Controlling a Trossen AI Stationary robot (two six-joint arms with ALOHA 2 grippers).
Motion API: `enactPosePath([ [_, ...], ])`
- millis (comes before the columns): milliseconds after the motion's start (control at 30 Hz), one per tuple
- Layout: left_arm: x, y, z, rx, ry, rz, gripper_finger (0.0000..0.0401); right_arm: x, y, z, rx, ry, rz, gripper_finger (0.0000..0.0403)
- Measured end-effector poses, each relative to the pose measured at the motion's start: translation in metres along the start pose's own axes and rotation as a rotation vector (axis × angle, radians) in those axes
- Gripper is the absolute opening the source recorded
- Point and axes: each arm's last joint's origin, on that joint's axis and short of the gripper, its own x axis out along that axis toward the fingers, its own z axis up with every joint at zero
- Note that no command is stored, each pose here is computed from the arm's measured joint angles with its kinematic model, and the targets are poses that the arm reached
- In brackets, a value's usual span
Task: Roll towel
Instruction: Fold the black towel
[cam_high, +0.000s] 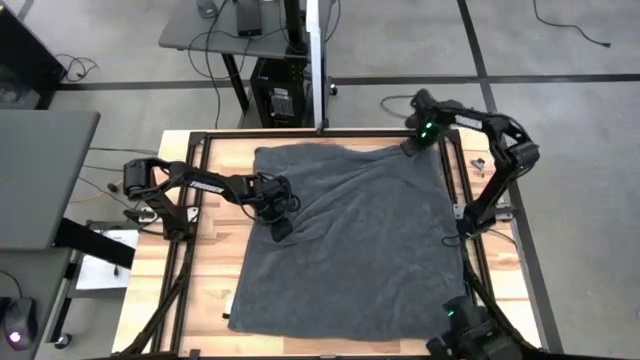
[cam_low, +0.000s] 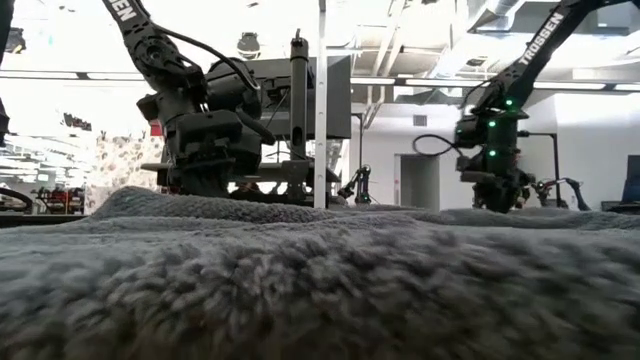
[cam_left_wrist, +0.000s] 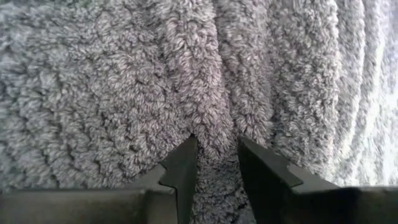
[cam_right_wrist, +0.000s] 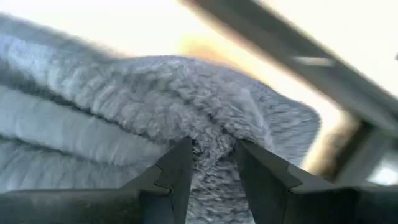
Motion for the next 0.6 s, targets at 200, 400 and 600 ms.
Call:
enactPosePath([
  [200, -0.001, -0.005, 0.001, -0.007, 0.007, -0.001, 0.0106, -0.017, 0.019, 0.009, -0.012, -0.037, 0.127, 0.0108],
  [400, -0.041, 0.001, 0.008, -0.095, 0.005, 0.103, 0.0106, -0.049, 0.054, 0.006, -0.13, -0.087, 0.169, 0.0107],
  [600, -0.099, 0.007, 0.027, -0.092, -0.276, 0.286, 0.0106, -0.072, 0.096, -0.012, -0.242, -0.082, 0.22, 0.0107],
])
